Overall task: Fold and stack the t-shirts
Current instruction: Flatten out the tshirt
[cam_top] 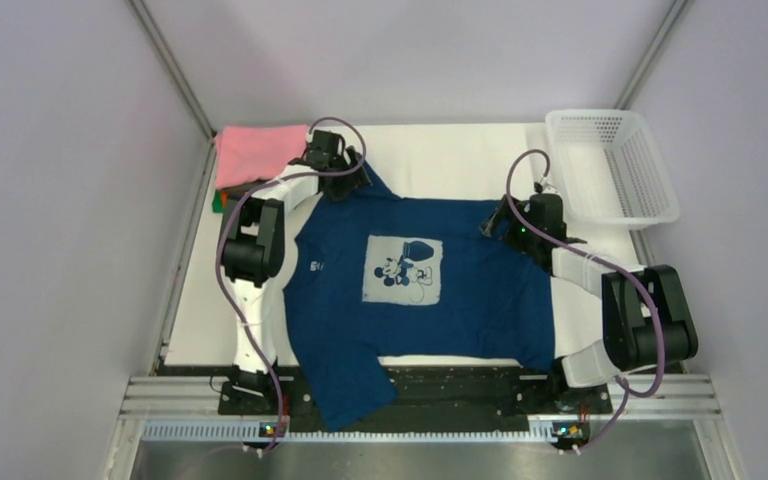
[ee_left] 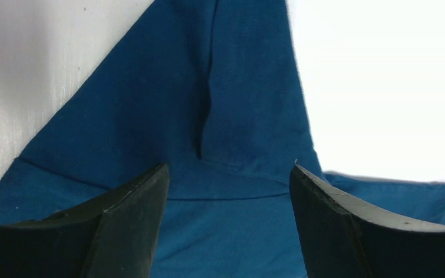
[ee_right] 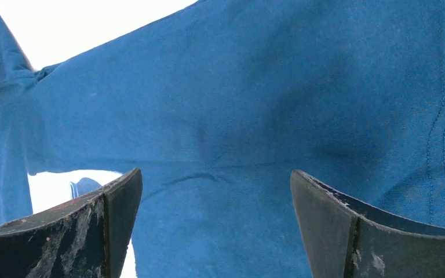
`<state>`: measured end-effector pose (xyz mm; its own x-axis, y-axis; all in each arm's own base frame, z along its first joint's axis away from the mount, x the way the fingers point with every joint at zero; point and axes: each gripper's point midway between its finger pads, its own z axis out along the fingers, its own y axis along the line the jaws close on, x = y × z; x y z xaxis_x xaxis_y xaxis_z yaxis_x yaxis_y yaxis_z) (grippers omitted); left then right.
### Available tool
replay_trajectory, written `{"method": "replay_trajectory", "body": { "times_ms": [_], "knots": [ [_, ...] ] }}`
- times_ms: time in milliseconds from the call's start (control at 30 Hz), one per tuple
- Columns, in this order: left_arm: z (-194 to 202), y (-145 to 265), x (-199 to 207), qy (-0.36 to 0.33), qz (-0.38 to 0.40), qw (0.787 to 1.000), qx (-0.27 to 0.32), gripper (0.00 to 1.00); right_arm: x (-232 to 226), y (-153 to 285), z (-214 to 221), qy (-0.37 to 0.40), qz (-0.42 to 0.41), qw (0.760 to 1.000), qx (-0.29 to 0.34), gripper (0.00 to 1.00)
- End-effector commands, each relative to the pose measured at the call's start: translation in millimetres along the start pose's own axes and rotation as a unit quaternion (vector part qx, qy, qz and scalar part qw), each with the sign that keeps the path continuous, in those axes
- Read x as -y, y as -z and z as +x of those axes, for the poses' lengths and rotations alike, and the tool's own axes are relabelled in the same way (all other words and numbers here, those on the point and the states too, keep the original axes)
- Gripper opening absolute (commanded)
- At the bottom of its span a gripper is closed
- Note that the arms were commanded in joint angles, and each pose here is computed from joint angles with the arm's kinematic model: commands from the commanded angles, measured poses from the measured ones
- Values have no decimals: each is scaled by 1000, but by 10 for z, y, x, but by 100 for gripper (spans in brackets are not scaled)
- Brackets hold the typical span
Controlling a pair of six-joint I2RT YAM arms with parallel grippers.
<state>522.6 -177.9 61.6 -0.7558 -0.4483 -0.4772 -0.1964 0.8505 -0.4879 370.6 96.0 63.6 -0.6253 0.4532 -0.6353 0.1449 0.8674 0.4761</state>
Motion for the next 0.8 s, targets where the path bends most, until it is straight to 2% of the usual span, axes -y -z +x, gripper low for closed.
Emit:
{"method": "replay_trajectory", "body": {
  "times_ms": [0,167,533,633,700,767],
  "knots": [
    [-128,-94,50,11,2,1000,18,79,-99,-36,-97,4,-11,1000,10,97],
    [-78,-210,105,20,21,1000,6,66,-58,-32,-104,5,2,1000,11,97],
    [-128,-323,213,26,43,999,7,52,-3,-66,-59,4,13,1000,3,97],
    [-138,-365,250,29,49,998,3,38,13,-73,-60,4,18,1000,3,97],
    [-156,-367,286,34,56,998,6,24,29,-79,-55,4,22,1000,2,97],
    [-179,-348,330,36,61,997,10,14,38,-83,-56,5,24,1000,2,96]
  ]
}}
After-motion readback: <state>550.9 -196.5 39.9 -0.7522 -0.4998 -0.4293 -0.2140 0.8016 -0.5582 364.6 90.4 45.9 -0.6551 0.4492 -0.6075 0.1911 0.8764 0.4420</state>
